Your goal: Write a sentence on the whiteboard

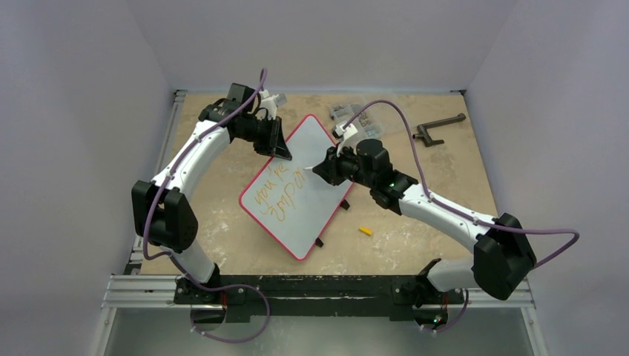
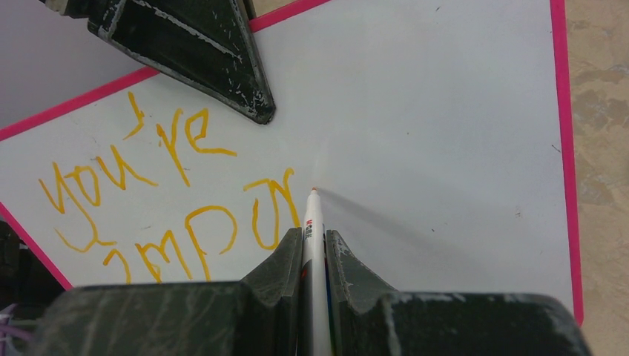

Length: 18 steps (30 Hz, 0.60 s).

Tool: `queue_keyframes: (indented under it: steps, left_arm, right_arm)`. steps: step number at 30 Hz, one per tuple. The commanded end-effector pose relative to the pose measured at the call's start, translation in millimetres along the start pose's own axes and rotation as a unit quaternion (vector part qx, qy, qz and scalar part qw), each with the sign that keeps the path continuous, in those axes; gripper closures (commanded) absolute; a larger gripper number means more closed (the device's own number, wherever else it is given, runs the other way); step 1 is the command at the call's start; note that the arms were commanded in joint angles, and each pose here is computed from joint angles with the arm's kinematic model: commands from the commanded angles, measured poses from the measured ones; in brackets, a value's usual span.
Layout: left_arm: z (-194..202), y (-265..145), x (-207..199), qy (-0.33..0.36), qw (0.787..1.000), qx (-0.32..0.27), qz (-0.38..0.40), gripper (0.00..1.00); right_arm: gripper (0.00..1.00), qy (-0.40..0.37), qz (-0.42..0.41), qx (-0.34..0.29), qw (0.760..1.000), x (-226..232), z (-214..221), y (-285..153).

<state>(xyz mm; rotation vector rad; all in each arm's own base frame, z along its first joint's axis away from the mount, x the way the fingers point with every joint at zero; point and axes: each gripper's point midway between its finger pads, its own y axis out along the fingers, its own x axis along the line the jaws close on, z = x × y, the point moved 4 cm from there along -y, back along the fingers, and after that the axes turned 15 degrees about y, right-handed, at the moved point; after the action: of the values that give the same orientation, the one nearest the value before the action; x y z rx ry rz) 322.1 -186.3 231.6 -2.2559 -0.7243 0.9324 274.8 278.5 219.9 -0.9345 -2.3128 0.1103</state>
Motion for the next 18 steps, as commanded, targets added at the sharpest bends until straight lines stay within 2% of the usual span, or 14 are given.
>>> queue_keyframes:
  steps: [1,18]
  left_arm:
    - [1,-10,19,0.030,0.997,-0.001,-0.077,1.00]
    - [1,-10,19,0.031,0.996,-0.001,-0.078,1.00]
  right_arm:
    - [1.00,0.002,-0.020,-0.007,1.000,5,-1,5]
    - [1.00,0.006,0.005,-0.001,1.000,-7,7,10]
